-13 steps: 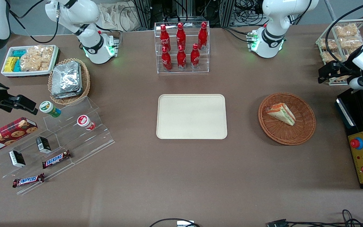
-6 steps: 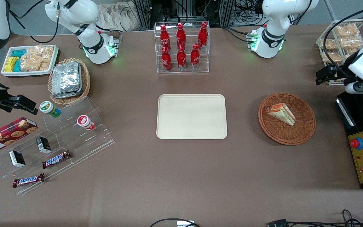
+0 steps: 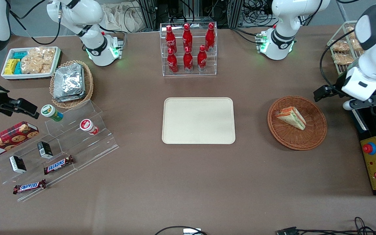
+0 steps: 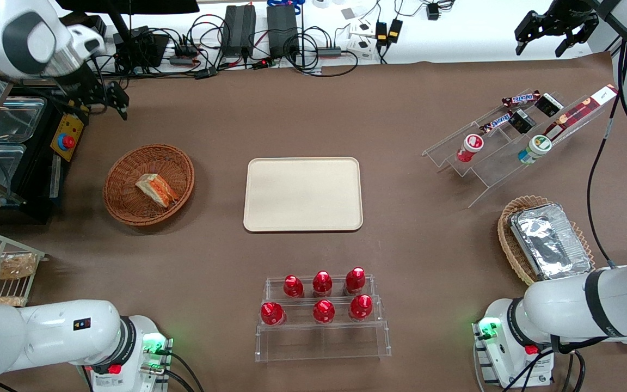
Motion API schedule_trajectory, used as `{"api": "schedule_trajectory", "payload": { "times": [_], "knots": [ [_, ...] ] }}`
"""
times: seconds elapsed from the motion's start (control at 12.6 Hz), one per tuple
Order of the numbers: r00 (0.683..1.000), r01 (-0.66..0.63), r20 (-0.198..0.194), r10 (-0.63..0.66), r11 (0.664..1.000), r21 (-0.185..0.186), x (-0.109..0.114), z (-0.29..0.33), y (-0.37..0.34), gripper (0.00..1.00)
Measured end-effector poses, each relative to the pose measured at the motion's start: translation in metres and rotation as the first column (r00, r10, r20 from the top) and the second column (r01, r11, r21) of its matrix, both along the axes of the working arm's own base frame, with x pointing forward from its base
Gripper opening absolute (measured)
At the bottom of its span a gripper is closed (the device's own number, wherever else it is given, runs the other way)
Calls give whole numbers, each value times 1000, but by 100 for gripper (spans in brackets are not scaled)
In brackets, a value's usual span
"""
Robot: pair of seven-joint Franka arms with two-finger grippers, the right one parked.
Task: Place sandwich from basket to tray
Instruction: 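Move the left gripper over the sandwich in the wicker basket, then lower the open left gripper around the sandwich and close it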
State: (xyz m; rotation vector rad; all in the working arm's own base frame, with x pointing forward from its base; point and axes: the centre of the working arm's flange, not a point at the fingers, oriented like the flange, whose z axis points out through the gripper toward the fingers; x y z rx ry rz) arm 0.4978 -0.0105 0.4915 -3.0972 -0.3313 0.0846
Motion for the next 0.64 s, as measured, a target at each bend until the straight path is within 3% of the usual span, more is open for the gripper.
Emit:
{"api": "schedule_trajectory", "payload": {
  "times": [0.64],
  "knots": [
    [955, -291, 66, 290, 957, 4, -33, -85, 3, 100]
  ]
}}
